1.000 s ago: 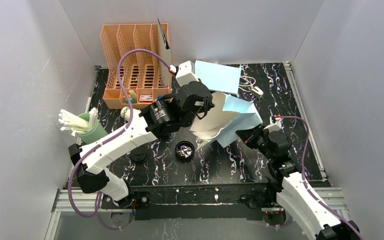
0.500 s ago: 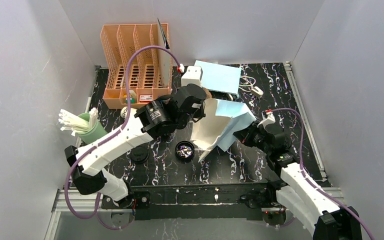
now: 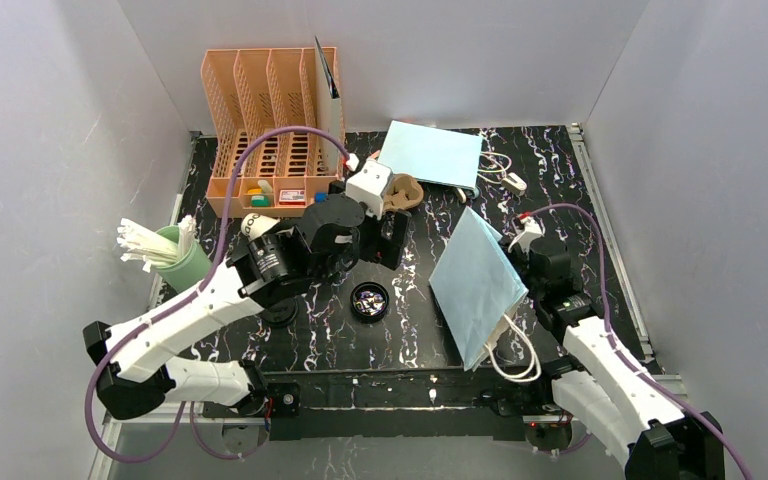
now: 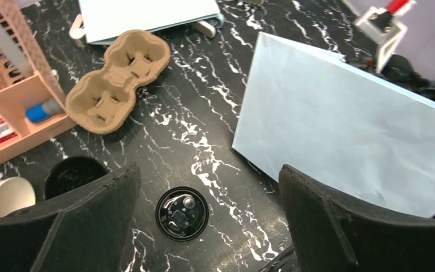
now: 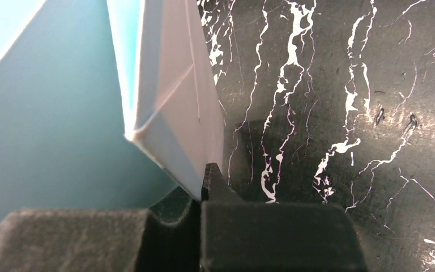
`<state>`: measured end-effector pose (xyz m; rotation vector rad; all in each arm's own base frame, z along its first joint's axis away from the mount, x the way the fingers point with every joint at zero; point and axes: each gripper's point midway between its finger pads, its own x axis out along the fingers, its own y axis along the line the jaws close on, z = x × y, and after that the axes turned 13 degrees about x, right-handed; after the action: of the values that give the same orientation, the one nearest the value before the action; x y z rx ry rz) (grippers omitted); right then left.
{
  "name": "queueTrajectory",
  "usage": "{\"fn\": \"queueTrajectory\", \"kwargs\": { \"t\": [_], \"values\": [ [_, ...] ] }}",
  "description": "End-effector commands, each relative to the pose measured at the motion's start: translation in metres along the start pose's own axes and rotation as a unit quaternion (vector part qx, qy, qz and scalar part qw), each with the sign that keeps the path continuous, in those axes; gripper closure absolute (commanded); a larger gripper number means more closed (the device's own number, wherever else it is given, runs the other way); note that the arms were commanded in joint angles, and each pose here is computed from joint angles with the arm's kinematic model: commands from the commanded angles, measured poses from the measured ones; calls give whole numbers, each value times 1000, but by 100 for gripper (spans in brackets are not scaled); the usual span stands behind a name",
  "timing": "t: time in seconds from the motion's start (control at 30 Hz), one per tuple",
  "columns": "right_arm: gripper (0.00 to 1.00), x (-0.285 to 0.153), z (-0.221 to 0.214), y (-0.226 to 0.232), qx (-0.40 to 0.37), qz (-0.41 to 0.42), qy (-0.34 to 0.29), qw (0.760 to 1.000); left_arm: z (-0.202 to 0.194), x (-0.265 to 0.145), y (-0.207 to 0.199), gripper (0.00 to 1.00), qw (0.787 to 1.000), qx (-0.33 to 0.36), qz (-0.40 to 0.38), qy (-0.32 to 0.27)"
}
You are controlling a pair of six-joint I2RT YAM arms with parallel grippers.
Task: Pack the takeout coffee
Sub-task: Open the takeout bag at the center of the board.
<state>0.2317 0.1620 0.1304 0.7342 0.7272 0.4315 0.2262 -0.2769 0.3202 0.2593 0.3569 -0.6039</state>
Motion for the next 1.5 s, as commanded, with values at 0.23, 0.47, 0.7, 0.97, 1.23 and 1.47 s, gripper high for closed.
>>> {"fn": "queueTrajectory", "kwargs": {
  "t": [0.23, 0.47, 0.7, 0.97, 1.23, 1.47],
  "values": [
    [99, 1, 17, 13, -13, -9, 6, 1000, 17, -41, -111, 2, 946, -18, -316, -64],
    [99, 5, 25, 9, 12, -37, -2, 999, -17, -24, -168, 2, 967, 60, -246, -33],
    [99, 3, 29, 13, 11, -33, -8, 999, -6, -18, -173, 11, 981, 82, -168, -53],
    [99, 2, 28, 15, 13, -27, -7, 1000, -10, -7, -181, 18, 982, 67, -165, -62],
    [99, 1, 29, 17, 14, -26, -10, 1000, -9, 4, -198, 19, 980, 62, -176, -69],
    [99, 0, 29, 17, 15, -26, -9, 999, -22, 20, -199, 27, 985, 75, -149, -54]
  ]
}}
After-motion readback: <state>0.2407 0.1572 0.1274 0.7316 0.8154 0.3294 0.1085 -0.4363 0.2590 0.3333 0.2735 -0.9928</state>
